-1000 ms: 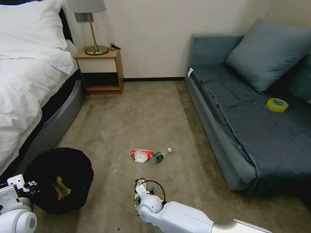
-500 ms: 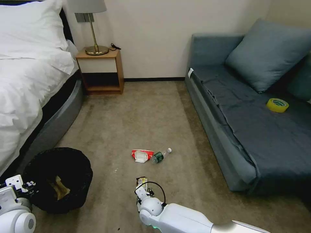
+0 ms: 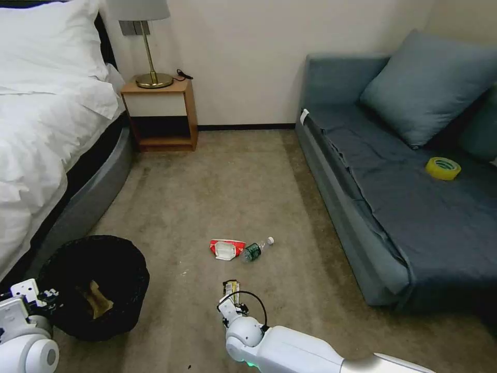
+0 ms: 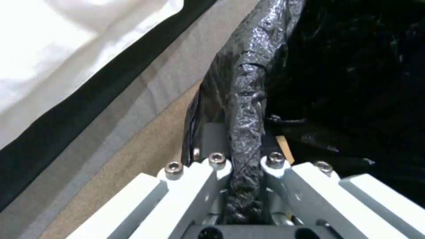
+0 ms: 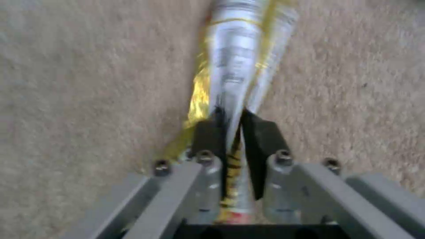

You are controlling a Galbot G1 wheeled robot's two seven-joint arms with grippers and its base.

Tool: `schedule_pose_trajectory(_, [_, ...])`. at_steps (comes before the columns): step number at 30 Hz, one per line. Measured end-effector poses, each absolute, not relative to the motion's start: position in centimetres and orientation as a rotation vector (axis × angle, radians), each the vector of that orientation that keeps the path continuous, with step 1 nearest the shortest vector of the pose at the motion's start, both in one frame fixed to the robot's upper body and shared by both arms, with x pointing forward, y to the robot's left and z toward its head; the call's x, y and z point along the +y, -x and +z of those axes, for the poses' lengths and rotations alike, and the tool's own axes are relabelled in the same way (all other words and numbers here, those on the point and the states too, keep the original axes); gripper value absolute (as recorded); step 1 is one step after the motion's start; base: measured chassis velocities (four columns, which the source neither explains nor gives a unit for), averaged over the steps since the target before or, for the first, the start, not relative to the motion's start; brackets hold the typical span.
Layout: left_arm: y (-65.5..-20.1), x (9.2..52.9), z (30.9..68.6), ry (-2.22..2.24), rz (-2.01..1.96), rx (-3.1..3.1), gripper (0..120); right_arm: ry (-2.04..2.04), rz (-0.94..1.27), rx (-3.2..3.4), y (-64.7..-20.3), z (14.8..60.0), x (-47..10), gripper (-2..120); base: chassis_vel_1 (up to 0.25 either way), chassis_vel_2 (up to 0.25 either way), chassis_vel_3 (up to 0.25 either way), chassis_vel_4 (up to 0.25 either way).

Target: Pick up the trash bin, then pick up the garbage on the floor and place it into the trash bin.

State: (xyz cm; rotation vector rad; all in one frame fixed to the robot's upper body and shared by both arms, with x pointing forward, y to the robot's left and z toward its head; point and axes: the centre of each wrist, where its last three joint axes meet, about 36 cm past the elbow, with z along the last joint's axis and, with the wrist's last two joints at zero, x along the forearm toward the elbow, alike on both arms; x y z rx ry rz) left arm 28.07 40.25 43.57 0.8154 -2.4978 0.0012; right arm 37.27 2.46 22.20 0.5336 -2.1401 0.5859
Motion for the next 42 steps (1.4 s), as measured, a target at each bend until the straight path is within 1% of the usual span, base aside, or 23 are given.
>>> schedule_pose_trajectory(1, [-28.1,40.3,43.6,-0.815,0.001,-2.498,1,-0.534,0.586,-2.14,-37.3,22.2,2.5,9,0.0,0.0,0.0,0.0])
schedule_pose_trajectory(3, [-28.1,40.2,43.6,-0.814,0.001,-2.498,1,-0.549,0.569,-2.158,-37.5,23.2,2.4,0,0.0,0.0,0.0,0.0])
schedule_pose_trajectory(11, [-28.2,40.1,43.6,-0.808,0.001,-2.5,1,-0.585,0.53,-2.21,-38.2,25.8,2.2,0,0.0,0.0,0.0,0.0])
schedule_pose_trajectory(13, [-28.2,40.0,43.6,-0.805,0.0,-2.504,1,-0.598,0.501,-2.249,-38.7,27.5,2.1,0,0.0,0.0,0.0,0.0])
schedule_pose_trajectory(14, [-28.2,40.0,43.6,-0.805,0.0,-2.504,1,-0.598,0.501,-2.249,-38.7,27.5,2.1,0,0.0,0.0,0.0,0.0])
schedule_pose_trajectory(16, [-28.3,39.8,43.7,-0.8,0.0,-2.508,1,-0.62,0.454,-2.316,-39.7,30.4,2.2,0,0.0,0.0,0.0,0.0])
schedule_pose_trajectory(17, [-28.3,39.8,43.7,-0.8,0.0,-2.508,1,-0.62,0.454,-2.316,-39.7,30.4,2.2,0,0.0,0.0,0.0,0.0])
schedule_pose_trajectory(18, [-28.3,39.7,43.8,-0.796,0.0,-2.511,1,-0.633,0.42,-2.349,-40.1,32.1,2.3,0,0.0,0.0,0.0,0.0])
schedule_pose_trajectory(21, [-28.4,39.5,43.9,-0.784,0.001,-2.516,1,-0.733,0.265,-2.453,-40.1,39.4,3.4,0,0.0,0.0,0.0,0.0])
schedule_pose_trajectory(22, [-28.4,39.5,43.9,-0.784,0.001,-2.516,1,-0.733,0.265,-2.453,-40.1,39.4,3.4,0,0.0,0.0,0.0,0.0])
schedule_pose_trajectory(25, [-28.5,39.2,43.8,-0.778,0.006,-2.518,1,-0.864,0.103,-2.507,-38.9,46.6,5.1,0,0.0,0.0,0.0,0.0])
schedule_pose_trajectory(26, [-28.5,39.2,43.8,-0.777,0.008,-2.519,1,-0.893,0.074,-2.515,-38.6,48.0,5.7,0,0.0,0.0,0.0,0.0])
schedule_pose_trajectory(27, [-28.5,39.2,43.8,-0.777,0.008,-2.519,1,-0.893,0.074,-2.515,-38.6,48.0,5.7,0,0.0,0.0,0.0,0.0])
schedule_pose_trajectory(30, [-28.5,38.8,43.9,-0.77,0.014,-2.523,1,-1.002,0.024,-2.536,-37.4,51.4,9.0,0,0.0,0.0,0.0,0.0])
schedule_pose_trajectory(31, [-28.5,38.8,43.9,-0.77,0.014,-2.523,1,-1.002,0.024,-2.536,-37.4,51.4,9.0,0,0.0,0.0,0.0,0.0])
schedule_pose_trajectory(33, [-28.5,38.4,44.1,-0.764,0.023,-2.529,1,-1.05,0.029,-2.531,-36.7,51.7,11.9,0,0.0,0.0,0.0,0.0])
schedule_pose_trajectory(35, [-28.5,38.1,44.3,-0.761,0.03,-2.534,1,-1.065,0.05,-2.518,-36.3,51.0,14.2,0,0.0,0.0,0.0,0.0])
schedule_pose_trajectory(36, [-28.5,38.1,44.3,-0.761,0.03,-2.534,1,-1.065,0.05,-2.518,-36.3,51.0,14.2,0,0.0,0.0,0.0,0.0])
schedule_pose_trajectory(38, [-28.5,37.9,44.5,-0.758,0.035,-2.54,1,-1.056,0.091,-2.514,-36.1,49.4,15.7,0,0.0,0.0,0.0,0.0])
schedule_pose_trajectory(42, [-28.4,37.7,44.8,-0.756,0.04,-2.546,1,-1.043,0.166,-2.477,-35.2,46.4,16.3,0,0.0,0.0,0.0,0.0])
